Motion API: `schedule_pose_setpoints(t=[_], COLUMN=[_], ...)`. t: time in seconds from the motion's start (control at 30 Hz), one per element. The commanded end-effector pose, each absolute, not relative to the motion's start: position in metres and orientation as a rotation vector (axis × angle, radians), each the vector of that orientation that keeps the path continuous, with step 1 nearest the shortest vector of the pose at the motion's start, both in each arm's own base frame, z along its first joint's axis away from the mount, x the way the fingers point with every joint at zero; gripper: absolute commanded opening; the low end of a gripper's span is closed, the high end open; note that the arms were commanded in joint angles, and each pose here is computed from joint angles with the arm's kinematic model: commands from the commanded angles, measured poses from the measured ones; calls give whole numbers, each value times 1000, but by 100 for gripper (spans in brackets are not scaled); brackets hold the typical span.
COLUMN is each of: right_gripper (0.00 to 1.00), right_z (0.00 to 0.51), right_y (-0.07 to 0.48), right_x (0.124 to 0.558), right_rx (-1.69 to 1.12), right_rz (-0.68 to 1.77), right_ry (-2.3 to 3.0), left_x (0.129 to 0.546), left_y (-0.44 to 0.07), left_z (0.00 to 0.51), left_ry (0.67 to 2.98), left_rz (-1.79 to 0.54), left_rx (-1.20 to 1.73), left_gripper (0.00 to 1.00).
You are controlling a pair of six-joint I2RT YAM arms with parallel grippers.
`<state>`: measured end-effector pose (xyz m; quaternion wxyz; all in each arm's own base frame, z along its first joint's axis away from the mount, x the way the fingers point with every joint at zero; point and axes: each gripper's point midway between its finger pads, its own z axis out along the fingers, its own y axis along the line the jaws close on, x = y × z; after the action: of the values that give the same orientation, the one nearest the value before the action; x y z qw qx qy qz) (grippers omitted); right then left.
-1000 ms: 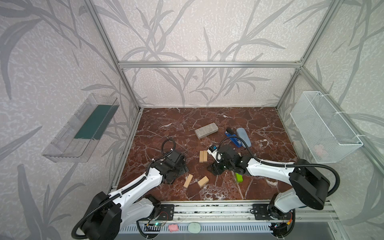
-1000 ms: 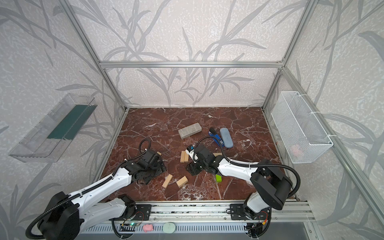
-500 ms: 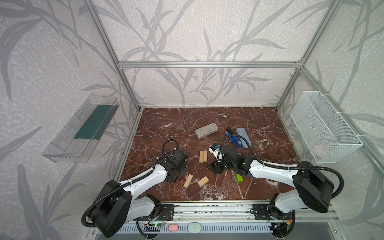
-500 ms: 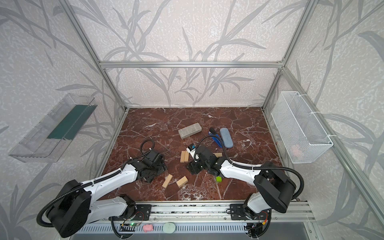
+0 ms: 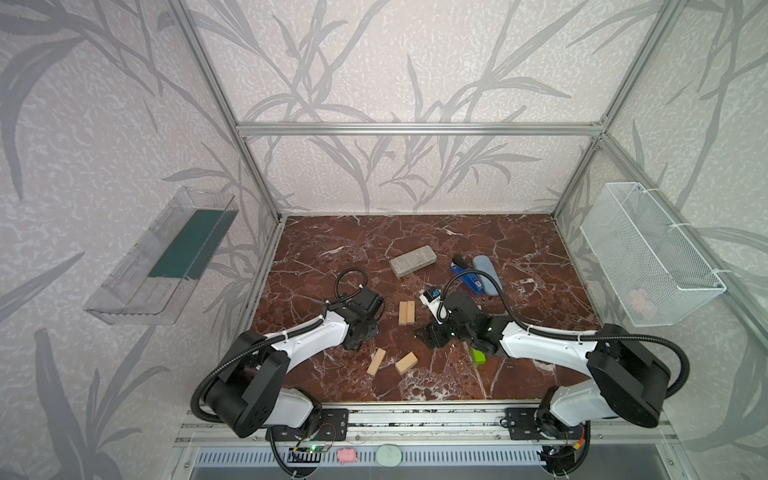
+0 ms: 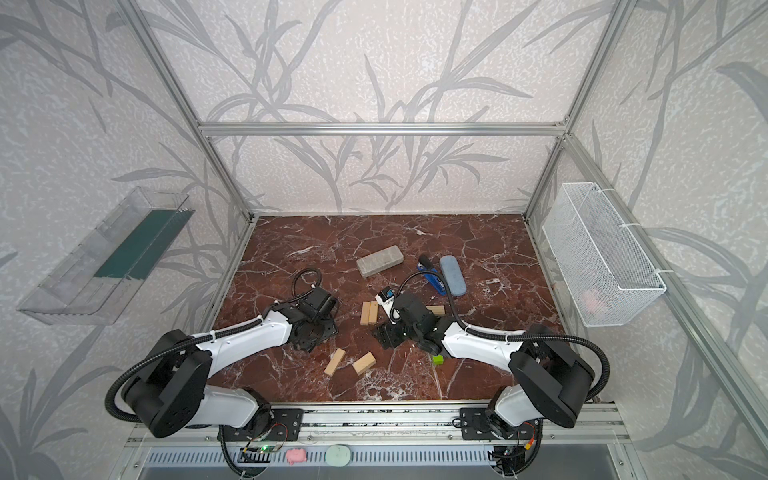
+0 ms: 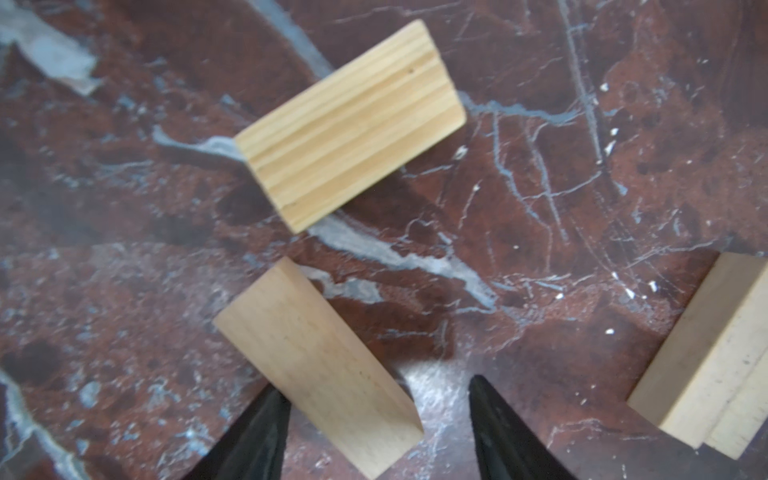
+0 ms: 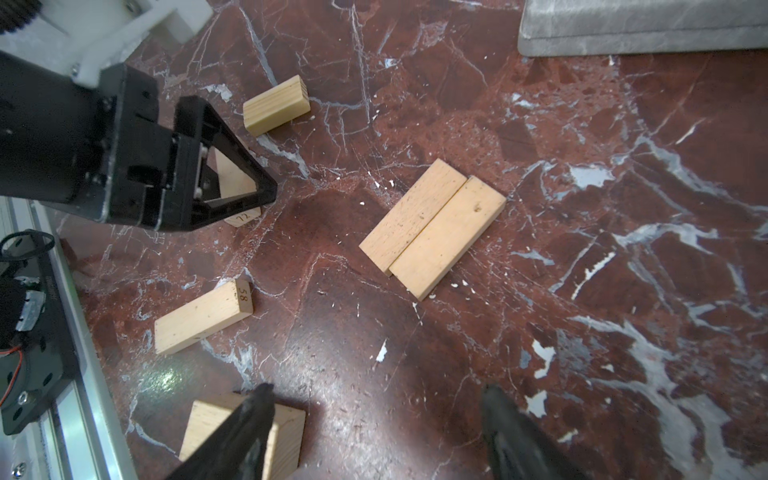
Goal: Build the wood block tower
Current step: 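Lower the left gripper and grasp the wood block marked 12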
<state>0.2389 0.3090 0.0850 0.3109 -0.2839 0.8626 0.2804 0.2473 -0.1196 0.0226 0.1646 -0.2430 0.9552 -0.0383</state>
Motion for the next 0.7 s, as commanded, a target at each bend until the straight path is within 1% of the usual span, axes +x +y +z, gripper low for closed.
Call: schedule_pose_setpoints(t=[0.0,0.23,0.37,0.53,0.67], right_gripper=[78,78,78,80,81], right_z=[94,92,92,92,93], right_y=[309,305,304,305,305], right_x=[243,248,248,248,248], right_rx=[-709,-662,-655,-660,-663], right_rz=[792,838,854,857,861], right_ry=[2252,2269,2265,2264,2257], left_x=[251,259,261,260,263], left_y=[-116,-127,-131,-125,-122], left_z=[24,23,23,20,21], left_ry=[2745,2797,2820,2831,2828], left_rz=[-39,-15,-3,60,105], left_rx=[-635,-528,-468,-456,-463], left_gripper=[62,51,47,43,43])
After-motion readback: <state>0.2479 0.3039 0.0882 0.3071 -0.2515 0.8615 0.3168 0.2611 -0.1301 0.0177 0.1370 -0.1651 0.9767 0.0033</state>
